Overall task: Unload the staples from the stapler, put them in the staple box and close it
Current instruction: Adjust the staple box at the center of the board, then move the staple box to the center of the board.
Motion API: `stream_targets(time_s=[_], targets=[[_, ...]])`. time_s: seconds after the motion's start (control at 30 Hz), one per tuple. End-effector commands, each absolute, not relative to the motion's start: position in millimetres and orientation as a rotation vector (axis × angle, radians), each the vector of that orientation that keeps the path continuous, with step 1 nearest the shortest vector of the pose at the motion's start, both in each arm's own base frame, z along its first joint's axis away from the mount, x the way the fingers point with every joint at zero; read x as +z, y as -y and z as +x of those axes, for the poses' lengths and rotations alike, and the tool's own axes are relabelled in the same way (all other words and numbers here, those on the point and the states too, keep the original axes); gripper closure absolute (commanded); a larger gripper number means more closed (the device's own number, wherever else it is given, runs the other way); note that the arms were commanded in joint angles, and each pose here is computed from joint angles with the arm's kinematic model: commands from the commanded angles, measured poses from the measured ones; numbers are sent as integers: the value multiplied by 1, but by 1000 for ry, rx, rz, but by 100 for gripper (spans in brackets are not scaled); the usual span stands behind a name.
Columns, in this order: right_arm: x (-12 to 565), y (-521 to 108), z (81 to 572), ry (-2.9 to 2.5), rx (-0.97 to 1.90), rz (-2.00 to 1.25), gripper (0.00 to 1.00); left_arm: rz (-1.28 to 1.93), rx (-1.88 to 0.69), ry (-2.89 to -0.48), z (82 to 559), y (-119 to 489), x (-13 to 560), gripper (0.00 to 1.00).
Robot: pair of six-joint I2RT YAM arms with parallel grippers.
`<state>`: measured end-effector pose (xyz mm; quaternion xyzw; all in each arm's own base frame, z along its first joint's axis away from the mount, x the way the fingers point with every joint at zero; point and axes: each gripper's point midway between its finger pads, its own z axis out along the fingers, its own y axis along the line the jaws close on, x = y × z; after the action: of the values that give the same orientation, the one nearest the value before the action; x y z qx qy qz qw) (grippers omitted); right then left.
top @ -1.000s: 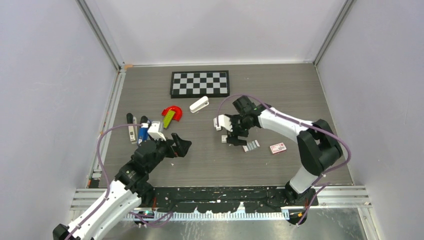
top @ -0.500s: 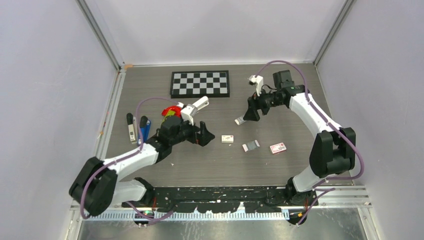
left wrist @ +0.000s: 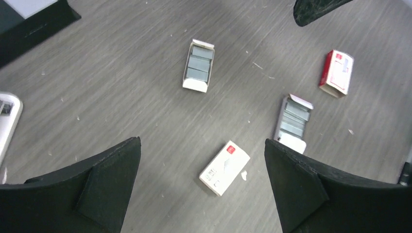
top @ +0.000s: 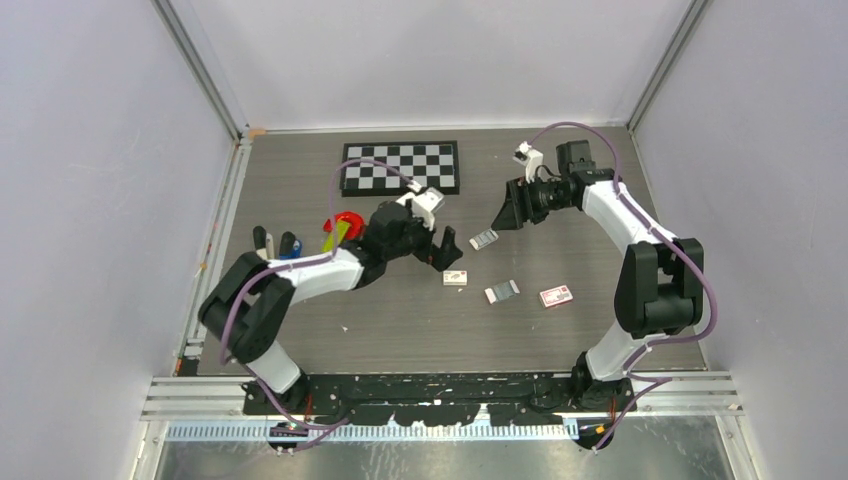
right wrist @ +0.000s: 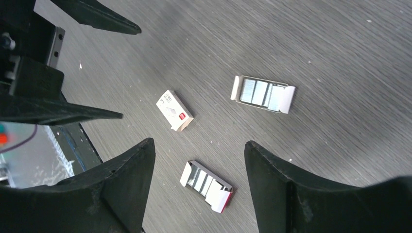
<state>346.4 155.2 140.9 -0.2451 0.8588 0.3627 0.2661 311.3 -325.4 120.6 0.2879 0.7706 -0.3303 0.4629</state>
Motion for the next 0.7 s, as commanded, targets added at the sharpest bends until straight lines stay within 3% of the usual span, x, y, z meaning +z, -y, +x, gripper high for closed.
stream_targets(time_s=[0.0, 0.4, 0.67], targets=[[155, -143, 369, -2290, 952, -550, 31, 848, -681, -1858, 334, 350, 119, 0], [153, -126, 378, -2304, 928, -462, 40, 1145, -576, -1914, 361, 414, 70, 1], [154, -127, 378, -2303, 941, -462, 40, 1166, -474, -1988, 379, 421, 53, 11]])
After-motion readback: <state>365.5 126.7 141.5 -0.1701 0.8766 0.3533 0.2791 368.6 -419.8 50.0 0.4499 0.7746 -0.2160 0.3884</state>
